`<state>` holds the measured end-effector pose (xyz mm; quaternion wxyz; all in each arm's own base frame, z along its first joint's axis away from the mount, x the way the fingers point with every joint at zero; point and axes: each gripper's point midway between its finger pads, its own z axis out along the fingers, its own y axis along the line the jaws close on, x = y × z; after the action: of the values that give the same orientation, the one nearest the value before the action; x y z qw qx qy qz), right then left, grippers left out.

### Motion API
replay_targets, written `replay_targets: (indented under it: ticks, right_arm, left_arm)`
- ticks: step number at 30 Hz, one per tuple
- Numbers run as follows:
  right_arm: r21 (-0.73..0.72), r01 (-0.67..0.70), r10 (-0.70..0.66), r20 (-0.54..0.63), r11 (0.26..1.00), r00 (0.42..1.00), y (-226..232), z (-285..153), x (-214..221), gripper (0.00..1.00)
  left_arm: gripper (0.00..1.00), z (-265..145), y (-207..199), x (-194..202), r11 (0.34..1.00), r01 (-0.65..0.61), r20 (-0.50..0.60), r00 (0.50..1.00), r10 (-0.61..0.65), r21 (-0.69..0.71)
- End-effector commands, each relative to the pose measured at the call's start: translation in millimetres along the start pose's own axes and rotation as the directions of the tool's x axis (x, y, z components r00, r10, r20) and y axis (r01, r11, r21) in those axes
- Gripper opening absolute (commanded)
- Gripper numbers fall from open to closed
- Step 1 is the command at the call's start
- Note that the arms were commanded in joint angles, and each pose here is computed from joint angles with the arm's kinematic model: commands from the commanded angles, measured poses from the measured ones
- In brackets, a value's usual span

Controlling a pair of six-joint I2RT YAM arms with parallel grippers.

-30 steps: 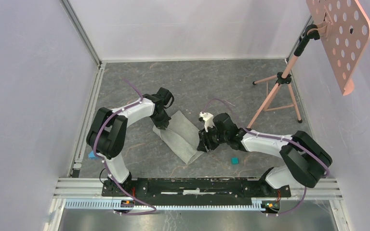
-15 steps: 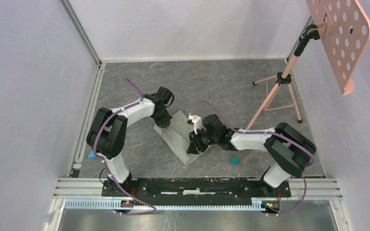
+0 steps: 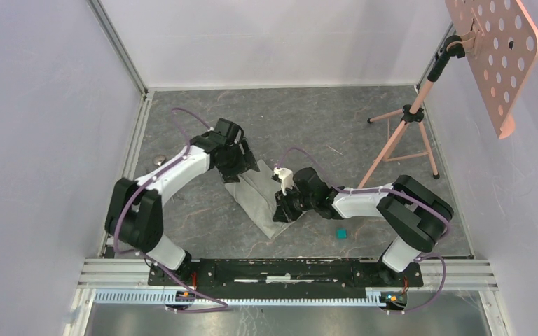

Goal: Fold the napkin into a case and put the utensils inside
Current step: Fold the lower triangle-folded napkin at the center of the board, then smooth out the 2/3-rectangle-folded napkin at the center of the board.

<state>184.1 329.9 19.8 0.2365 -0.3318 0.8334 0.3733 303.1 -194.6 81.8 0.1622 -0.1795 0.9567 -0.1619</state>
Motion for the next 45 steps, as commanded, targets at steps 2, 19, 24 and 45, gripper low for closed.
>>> replay_targets:
  ticks: [2, 19, 24, 45]
  right_arm:
    - [0.117, 0.054, -0.055, 0.002, 0.992, 0.998, -19, -8, -9, 0.26]
    - [-0.022, 0.112, -0.111, 0.038, 0.993, 0.993, 35, 12, -51, 0.39]
    - [0.003, 0.088, -0.088, -0.001, 0.996, 0.996, 22, 13, -23, 0.33]
    - [-0.043, 0.105, -0.105, -0.009, 0.994, 0.994, 43, 3, -13, 0.32]
  left_arm:
    - [0.8, -37, 11, -13, 0.99, -0.07, 0.055, 0.996, 0.064, 0.119]
    - [0.22, 15, 39, -25, 0.935, 0.158, -0.031, 0.987, -0.157, 0.317]
    - [0.21, 36, 59, -21, 0.957, 0.178, -0.027, 0.984, -0.177, 0.229]
    - [0.2, 48, 44, -22, 0.937, 0.22, -0.074, 0.975, -0.208, 0.272]
